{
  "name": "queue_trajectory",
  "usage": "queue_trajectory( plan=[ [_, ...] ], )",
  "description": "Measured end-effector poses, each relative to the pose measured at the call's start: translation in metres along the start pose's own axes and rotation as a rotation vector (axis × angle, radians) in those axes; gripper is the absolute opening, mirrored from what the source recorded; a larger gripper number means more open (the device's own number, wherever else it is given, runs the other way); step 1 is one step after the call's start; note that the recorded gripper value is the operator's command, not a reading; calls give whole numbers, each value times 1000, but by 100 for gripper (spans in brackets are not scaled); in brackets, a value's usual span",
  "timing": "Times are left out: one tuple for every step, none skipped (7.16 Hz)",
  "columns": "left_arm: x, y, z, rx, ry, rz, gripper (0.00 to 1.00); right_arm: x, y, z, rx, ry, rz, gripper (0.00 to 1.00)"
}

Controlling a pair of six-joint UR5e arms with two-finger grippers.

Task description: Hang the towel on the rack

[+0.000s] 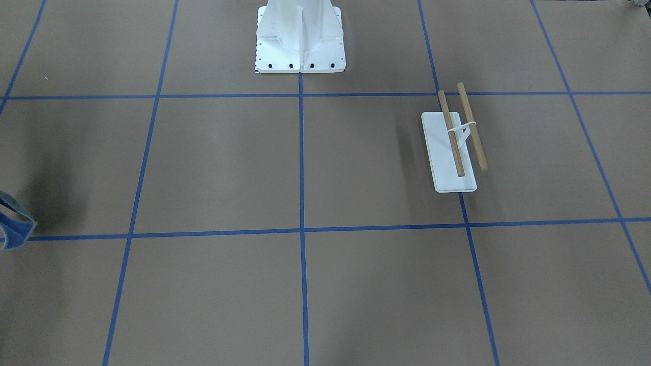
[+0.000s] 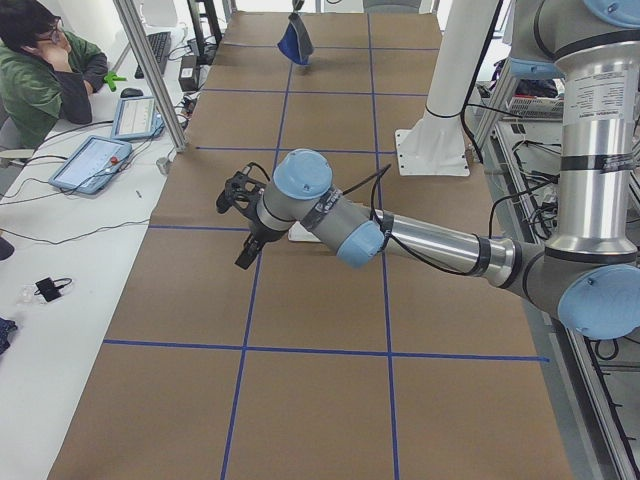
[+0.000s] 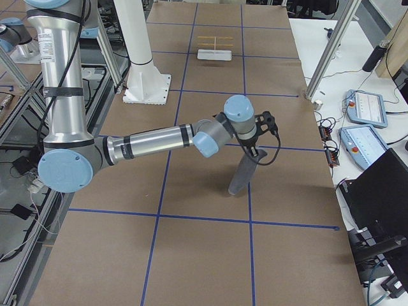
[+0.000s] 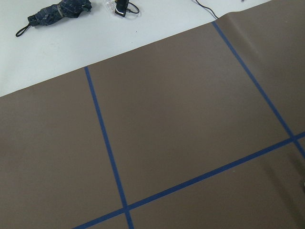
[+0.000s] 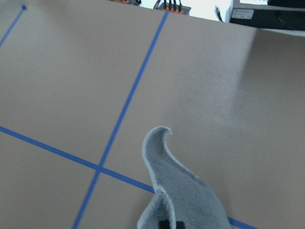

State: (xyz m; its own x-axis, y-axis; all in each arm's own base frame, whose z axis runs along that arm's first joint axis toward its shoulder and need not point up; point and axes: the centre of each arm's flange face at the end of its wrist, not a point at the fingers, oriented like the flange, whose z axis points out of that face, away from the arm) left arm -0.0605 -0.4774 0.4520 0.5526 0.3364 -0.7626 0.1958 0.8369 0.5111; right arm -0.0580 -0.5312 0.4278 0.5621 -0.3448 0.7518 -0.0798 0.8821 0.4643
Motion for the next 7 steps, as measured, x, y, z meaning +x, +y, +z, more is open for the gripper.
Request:
queue_trajectory(
  plan=[
    [31, -21, 3, 7, 95, -36, 98, -62, -32, 1, 24, -59, -1, 0],
    [68, -45, 14, -10, 174, -73, 98, -119, -57, 6, 38, -117, -23, 0],
    [106, -63, 33, -49, 232, -136, 98, -168, -72, 11, 52, -163, -55, 0],
    [137, -72, 50, -94, 266, -231, 98, -211, -75, 13, 75, -190, -91, 0],
    [159, -80, 64, -119, 277, -333, 98, -254, -67, 19, 109, -199, -134, 0],
    [175, -83, 80, -118, 265, -396, 98, -291, -54, 26, 145, -199, -166, 0],
    [201, -84, 109, -121, 247, -467, 98, -327, -42, 35, 187, -195, -180, 0]
  ],
)
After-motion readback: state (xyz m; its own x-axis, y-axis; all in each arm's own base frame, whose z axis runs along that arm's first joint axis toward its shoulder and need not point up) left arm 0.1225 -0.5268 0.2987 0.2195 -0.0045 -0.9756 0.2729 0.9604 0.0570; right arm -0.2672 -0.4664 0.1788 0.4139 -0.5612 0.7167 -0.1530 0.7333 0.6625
